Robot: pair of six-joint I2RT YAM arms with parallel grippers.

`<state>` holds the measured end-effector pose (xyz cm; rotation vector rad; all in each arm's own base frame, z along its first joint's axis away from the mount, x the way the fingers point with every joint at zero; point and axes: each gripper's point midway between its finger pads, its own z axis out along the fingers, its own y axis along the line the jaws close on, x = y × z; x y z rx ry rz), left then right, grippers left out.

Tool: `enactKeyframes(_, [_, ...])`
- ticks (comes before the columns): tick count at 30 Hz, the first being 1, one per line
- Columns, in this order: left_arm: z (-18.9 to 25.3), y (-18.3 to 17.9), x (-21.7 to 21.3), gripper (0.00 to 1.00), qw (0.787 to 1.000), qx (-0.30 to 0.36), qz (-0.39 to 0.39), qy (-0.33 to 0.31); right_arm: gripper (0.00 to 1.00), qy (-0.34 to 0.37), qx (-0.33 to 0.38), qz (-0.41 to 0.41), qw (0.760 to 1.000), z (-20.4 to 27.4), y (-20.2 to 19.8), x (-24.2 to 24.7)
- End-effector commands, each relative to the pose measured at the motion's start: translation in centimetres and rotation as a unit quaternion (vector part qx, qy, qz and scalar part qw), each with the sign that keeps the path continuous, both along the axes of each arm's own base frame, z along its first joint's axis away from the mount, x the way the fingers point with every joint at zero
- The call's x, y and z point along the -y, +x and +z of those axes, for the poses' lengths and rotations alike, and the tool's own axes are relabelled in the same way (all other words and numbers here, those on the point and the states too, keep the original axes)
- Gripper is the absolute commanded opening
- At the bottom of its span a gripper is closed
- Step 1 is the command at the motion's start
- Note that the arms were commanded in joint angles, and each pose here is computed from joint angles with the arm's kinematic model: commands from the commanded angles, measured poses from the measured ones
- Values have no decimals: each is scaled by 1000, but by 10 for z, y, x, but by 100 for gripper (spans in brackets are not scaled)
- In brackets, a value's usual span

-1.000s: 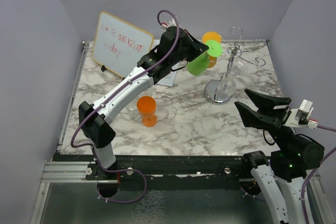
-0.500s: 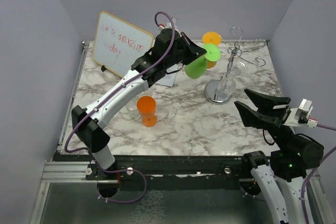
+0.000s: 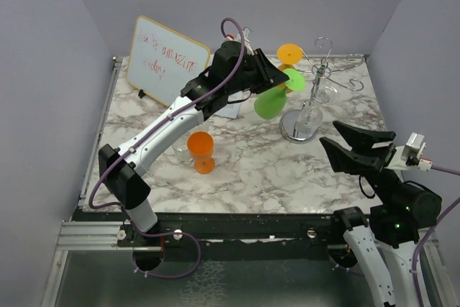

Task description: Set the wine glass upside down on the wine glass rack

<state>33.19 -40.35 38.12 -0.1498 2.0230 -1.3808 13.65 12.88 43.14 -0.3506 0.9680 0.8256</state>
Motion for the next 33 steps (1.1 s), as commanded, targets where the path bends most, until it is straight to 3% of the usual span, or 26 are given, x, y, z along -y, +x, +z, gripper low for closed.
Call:
enactKeyframes(1, [5, -12, -9, 35, 999, 26, -23, 24, 61, 2, -16, -9, 1000, -6, 8, 2])
enactKeyframes(3, [7, -14, -16, 43, 999, 36, -18, 36, 61, -2, -19, -8, 1000, -6, 9, 1])
enactKeyframes(11, [8, -31, -59, 58, 992, 91, 10, 91, 64, -5, -50, -14, 999, -9, 16, 1])
enactKeyframes(17, [-17, -47, -102, 74, 973, 150, 24, 176, 67, 2, -92, -15, 996, -14, 25, 2])
enactKeyframes(26, [-93, -63, -189, 92, 928, 105, 101, 344, 65, 23, -158, 9, 987, -23, 39, -5])
enactKeyframes(29, [-109, -65, -200, 91, 919, 92, 113, 366, 65, 25, -179, 10, 983, -29, 46, -7])
enactKeyframes(33, [-108, -59, -196, 66, 918, 83, 116, 369, 61, 25, -185, 19, 982, -31, 49, -10])
